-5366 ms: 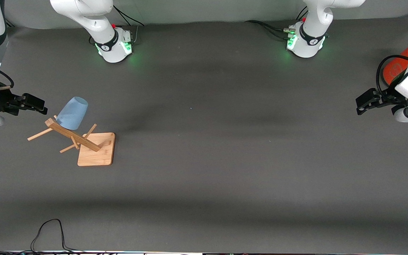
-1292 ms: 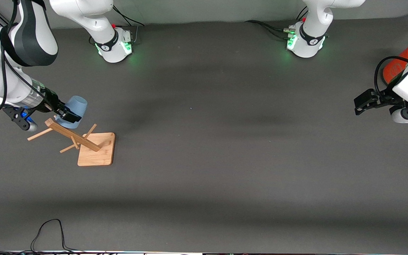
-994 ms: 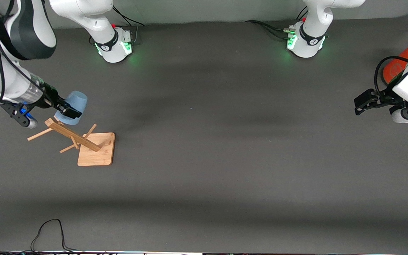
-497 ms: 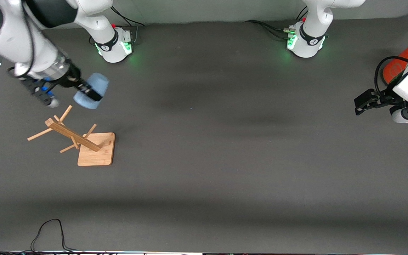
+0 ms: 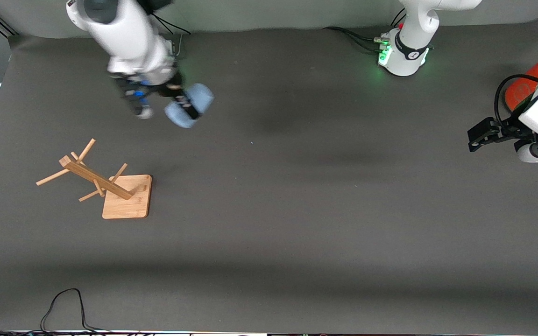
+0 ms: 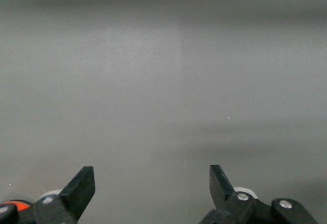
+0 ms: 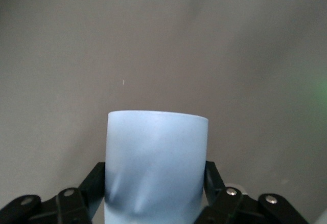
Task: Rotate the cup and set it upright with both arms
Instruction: 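Pull the blue cup off the peg and carry it toward the table middle, then lower the cup onto the table, release it, and withdraw the right gripper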
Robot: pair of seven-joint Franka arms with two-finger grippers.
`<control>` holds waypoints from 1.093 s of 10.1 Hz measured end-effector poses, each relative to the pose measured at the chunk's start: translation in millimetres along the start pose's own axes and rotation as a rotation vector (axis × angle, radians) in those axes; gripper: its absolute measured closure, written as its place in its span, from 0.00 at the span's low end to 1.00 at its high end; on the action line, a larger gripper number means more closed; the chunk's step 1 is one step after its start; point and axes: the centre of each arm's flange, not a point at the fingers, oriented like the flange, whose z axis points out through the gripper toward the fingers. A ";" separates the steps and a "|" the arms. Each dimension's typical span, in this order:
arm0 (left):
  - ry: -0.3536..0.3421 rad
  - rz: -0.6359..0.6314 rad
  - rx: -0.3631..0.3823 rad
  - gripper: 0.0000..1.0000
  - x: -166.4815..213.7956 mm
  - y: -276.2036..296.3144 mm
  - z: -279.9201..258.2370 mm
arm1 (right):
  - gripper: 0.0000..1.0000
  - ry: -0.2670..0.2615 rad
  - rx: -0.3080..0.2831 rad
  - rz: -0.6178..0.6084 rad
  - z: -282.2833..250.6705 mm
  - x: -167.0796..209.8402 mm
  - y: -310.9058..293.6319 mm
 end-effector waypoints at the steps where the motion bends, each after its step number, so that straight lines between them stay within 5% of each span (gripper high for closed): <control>1: 0.000 -0.001 0.000 0.00 0.1 -0.7 0.1 | 0.19 0.007 -0.012 0.059 29.4 -35.9 -11.8; 5: -0.004 -0.004 0.003 0.00 1.2 -2.7 2.4 | 0.19 0.139 -0.059 0.267 149.0 -129.7 -81.3; 11: -0.020 -0.013 0.006 0.00 5.4 -6.7 11.9 | 0.19 0.216 -0.060 0.479 279.1 -177.7 -135.7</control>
